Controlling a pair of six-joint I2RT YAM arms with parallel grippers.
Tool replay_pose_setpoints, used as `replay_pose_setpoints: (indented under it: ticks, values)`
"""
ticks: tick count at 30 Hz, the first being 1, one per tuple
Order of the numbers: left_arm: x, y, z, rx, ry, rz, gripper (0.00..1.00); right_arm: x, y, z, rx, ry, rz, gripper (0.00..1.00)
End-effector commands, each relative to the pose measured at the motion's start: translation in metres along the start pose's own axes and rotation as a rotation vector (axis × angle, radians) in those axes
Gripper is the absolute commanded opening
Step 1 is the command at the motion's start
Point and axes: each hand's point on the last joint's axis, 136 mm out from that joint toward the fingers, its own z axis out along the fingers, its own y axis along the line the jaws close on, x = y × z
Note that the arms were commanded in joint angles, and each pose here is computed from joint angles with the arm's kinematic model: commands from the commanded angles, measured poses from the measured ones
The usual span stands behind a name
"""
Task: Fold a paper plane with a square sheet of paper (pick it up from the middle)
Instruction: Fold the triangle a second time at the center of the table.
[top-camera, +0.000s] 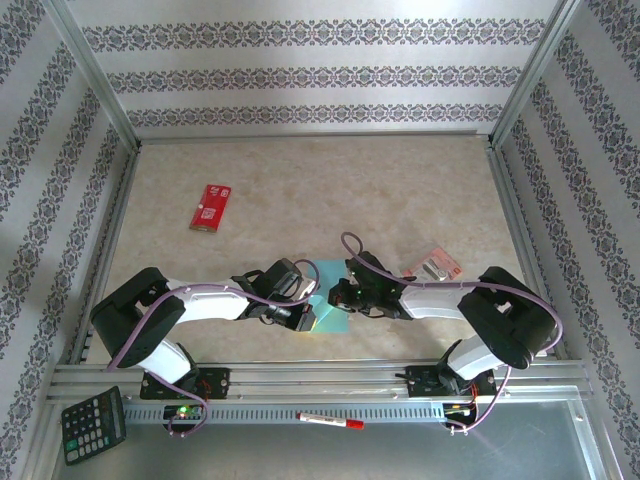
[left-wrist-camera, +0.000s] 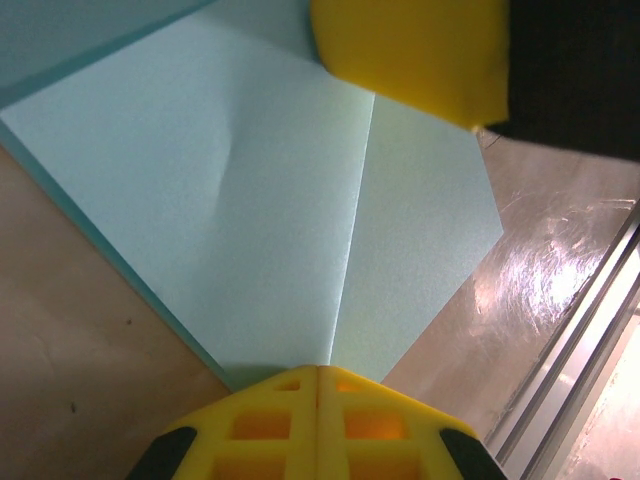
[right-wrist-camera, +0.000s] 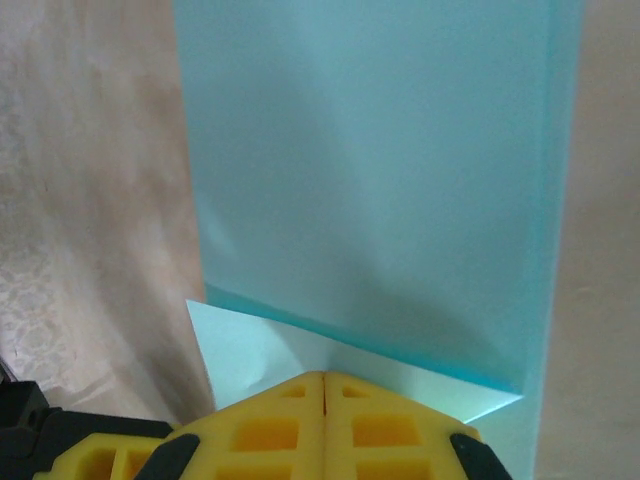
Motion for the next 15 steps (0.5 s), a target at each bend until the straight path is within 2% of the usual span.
replay_pose_setpoints:
  ticks: [1, 9, 15]
  values:
    - [0.041, 0.044, 0.000, -0.176, 0.126, -0.068, 0.00, 0.000, -0.008, 0.001, 0.002, 0.005, -0.008, 0.00]
    - [0.011, 0.015, -0.008, -0.106, 0.064, -0.066, 0.03, 0.011, -0.030, 0.002, 0.042, 0.015, 0.015, 0.00]
    - [-0.025, -0.025, -0.025, 0.022, -0.046, -0.062, 0.20, 0.016, -0.038, 0.001, 0.057, 0.020, 0.017, 0.00]
